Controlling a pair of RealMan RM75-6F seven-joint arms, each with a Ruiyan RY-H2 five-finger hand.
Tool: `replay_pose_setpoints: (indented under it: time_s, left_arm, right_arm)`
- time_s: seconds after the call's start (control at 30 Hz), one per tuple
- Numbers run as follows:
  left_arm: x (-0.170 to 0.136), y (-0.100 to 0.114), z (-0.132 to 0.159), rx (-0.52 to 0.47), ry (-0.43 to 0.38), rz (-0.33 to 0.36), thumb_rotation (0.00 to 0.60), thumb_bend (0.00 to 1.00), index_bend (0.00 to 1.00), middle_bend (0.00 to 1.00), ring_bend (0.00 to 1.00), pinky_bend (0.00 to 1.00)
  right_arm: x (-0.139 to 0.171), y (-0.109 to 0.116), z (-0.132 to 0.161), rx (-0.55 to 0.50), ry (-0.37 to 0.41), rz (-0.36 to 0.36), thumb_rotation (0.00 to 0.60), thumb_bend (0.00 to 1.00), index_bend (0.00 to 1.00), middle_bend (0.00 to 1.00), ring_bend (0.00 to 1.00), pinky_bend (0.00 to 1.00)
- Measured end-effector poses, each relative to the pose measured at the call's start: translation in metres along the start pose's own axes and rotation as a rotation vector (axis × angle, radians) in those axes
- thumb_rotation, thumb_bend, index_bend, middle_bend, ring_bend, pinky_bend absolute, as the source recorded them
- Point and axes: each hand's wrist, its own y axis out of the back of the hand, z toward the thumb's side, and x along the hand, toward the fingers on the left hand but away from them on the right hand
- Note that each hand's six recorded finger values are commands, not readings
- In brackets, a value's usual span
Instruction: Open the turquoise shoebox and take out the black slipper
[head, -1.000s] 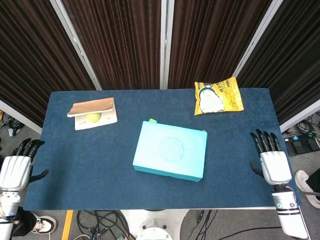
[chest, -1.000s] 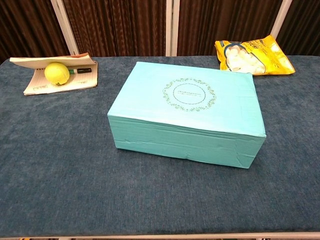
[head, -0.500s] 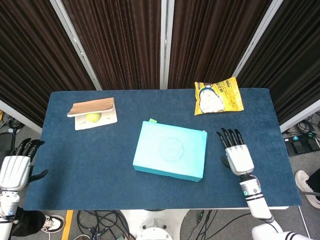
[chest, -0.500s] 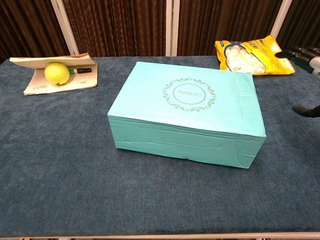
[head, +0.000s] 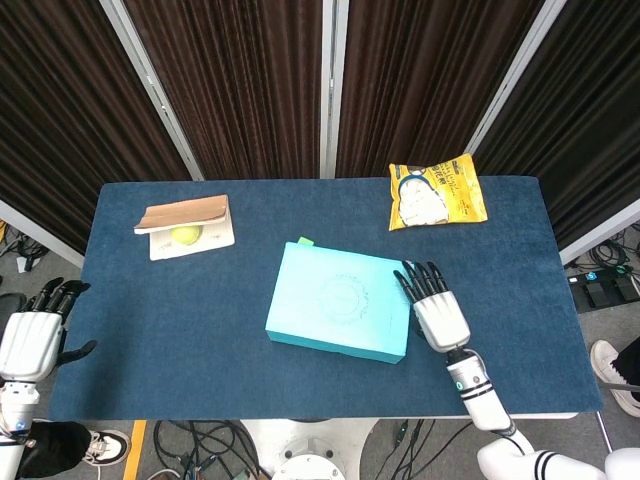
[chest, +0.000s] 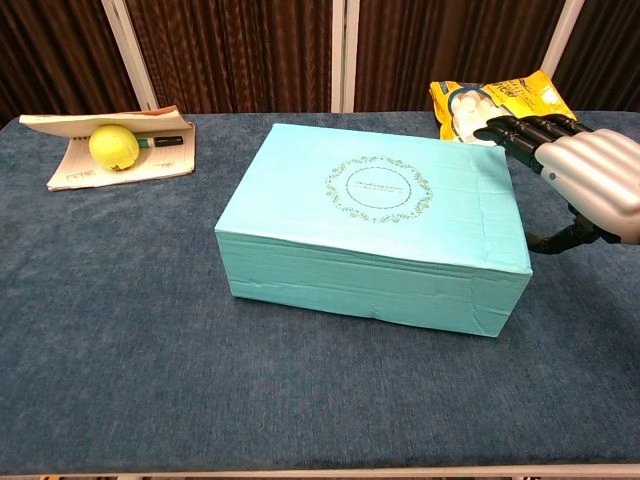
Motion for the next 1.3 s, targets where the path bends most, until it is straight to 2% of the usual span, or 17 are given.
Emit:
replay_pose_setpoints:
  time_s: [0.37,0.6,0.73,0.87,1.07,1.3]
  left_arm:
    - [0.000,0.001,0.001,-0.001,-0.003,0.001,0.600,0.07,0.19,0.19,0.11,0.32]
    - [0.001,-0.002,0.002,-0.008,-0.007,-0.004,0.600,0.07,0.19,0.19,0.11,0.32]
    - [0.001,-0.002,0.003,-0.010,-0.010,-0.004,0.600,0.07,0.19,0.19,0.11,0.32]
    - [0.000,-0.001,0.003,-0.011,-0.010,-0.002,0.600,0.07,0.19,0.19,0.11,0.32]
    - [0.001,-0.003,0.004,-0.010,-0.013,-0.011,0.600,0.07,0.19,0.19,0.11,0.32]
    - [0.002,-0.007,0.007,-0.006,-0.017,-0.020,0.600,0.07,0.19,0.19,0.11,0.32]
  right_arm:
    - [-0.003,-0.001,0.014,-0.029,0.040,-0.004,0.600,0.17,0.00,0.00,0.00,0.00]
    - [0.001,0.005,0.024,-0.089,0.067,-0.007,0.600,0.17,0.00,0.00,0.00,0.00]
    - [0.005,0.010,0.027,-0.085,0.079,-0.018,0.600,0.17,0.00,0.00,0.00,0.00]
    - [0.008,0.012,0.022,-0.066,0.071,-0.018,0.600,0.17,0.00,0.00,0.00,0.00]
    - [0.009,0.015,0.001,-0.001,0.051,-0.002,0.600,0.17,0.00,0.01,0.00,0.00]
    - [-0.002,0.013,-0.016,0.091,0.068,0.027,0.600,0.19,0.00,0.03,0.00,0.00]
